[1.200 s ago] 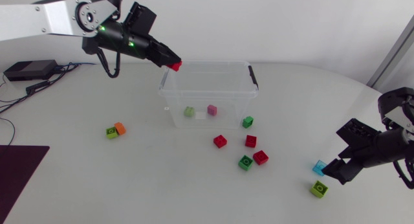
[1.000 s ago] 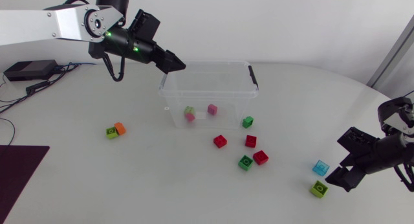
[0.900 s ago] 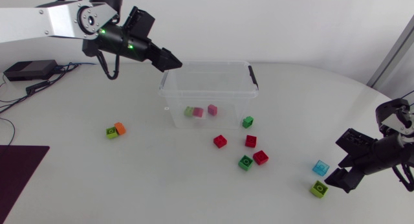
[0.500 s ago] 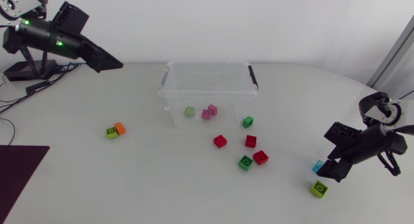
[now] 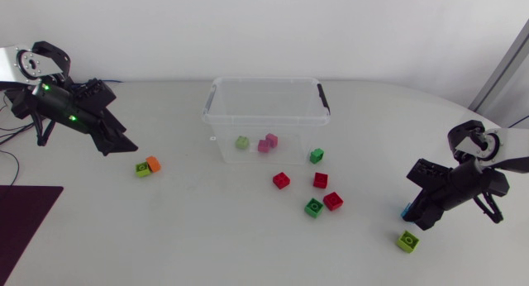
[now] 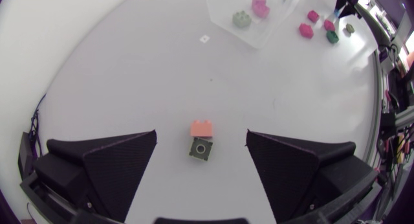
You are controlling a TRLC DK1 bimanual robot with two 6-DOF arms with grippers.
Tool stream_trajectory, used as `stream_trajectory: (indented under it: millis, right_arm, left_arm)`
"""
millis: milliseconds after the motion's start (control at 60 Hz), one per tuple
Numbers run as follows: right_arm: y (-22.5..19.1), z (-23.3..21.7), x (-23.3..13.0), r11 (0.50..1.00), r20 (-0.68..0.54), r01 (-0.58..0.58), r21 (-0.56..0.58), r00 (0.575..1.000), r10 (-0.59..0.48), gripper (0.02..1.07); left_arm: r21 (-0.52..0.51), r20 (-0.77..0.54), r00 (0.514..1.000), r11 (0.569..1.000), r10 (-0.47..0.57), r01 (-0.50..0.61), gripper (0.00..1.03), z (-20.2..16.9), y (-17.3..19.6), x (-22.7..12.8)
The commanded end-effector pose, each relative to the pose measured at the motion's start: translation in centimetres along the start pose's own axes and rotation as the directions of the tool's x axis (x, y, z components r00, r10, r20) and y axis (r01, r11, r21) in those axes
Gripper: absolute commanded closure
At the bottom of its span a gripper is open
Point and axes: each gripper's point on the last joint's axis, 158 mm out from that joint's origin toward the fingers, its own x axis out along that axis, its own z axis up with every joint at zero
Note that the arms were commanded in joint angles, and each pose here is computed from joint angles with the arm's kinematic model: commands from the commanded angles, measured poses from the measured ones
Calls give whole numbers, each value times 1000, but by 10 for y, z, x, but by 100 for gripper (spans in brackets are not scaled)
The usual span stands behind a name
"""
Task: Pick up the duplo bricks and place them in the container
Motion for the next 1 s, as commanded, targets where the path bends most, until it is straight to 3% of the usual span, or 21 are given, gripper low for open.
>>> stream_trajectory:
  millis: [0,433,633,983]
  right_arm:
    - [-3,1,-11,1000,4,14,-21,1000,-14,84]
    - [10,50,-84,993,153,100,-55,984,-91,84]
    - [22,95,-131,987,280,143,-74,953,-117,84]
    - [50,153,-176,985,435,147,-95,896,-92,84]
  left_arm:
    - [43,-61,997,997,-57,59,7,-22,-11,20]
    - [211,-142,977,960,-158,186,7,-59,-16,59]
    - [220,-152,973,954,-172,203,7,-60,-10,73]
    - [203,-179,967,955,-179,214,8,-61,2,96]
